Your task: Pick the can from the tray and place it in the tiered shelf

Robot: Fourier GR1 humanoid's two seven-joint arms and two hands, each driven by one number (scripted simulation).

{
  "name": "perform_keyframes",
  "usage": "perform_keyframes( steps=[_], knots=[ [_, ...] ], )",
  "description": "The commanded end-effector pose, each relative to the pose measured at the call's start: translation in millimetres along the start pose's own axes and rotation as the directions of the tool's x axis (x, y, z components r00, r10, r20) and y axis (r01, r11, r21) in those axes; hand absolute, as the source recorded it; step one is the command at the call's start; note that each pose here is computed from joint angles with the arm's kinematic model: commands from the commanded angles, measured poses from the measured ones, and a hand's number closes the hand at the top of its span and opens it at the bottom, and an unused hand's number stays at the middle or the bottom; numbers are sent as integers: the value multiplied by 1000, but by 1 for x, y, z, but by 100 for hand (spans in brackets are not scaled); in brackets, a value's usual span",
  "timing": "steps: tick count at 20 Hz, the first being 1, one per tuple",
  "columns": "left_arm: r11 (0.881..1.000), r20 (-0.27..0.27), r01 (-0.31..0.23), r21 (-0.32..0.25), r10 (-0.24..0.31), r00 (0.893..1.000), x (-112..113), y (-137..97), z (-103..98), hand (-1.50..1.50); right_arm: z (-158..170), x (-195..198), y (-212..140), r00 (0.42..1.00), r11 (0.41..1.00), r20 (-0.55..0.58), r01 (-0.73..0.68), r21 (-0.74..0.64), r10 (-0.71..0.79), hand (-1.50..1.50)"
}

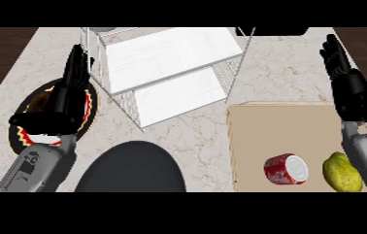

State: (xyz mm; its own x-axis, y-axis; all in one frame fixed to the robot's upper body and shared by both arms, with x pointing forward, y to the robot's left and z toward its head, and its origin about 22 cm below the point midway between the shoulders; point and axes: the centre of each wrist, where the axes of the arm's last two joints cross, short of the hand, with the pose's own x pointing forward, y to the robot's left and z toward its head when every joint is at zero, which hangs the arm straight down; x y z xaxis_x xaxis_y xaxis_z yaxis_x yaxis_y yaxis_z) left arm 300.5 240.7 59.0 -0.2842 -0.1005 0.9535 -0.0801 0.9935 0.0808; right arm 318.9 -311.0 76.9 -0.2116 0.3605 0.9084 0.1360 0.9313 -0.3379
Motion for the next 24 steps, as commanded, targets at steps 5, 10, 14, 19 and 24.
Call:
perform_keyframes(
  steps=[5, 10, 14, 19, 24],
  knots=[
    [988, -532, 98, 122, -19, 846, -65, 72, 70, 0, 50, -4, -83, 999, 960, -26, -39, -278, 33, 150],
    [992, -680, 21, 121, 67, 730, -85, 65, 104, 0, 145, -69, -112, 864, 919, -503, -182, -349, -20, 150],
    [997, -702, -5, 72, 54, 711, -75, 59, 96, 0, 198, -40, -118, 913, 950, -408, -127, -284, 0, -150],
    [998, -678, -2, 60, 42, 734, -65, 59, 85, 0, 222, -4, -125, 933, 993, -361, -63, -104, 21, -150],
    [999, -680, -9, 47, 39, 732, -70, 55, 89, 0, 219, 53, -122, 922, 997, -381, -55, 60, 74, -150]
  ],
)
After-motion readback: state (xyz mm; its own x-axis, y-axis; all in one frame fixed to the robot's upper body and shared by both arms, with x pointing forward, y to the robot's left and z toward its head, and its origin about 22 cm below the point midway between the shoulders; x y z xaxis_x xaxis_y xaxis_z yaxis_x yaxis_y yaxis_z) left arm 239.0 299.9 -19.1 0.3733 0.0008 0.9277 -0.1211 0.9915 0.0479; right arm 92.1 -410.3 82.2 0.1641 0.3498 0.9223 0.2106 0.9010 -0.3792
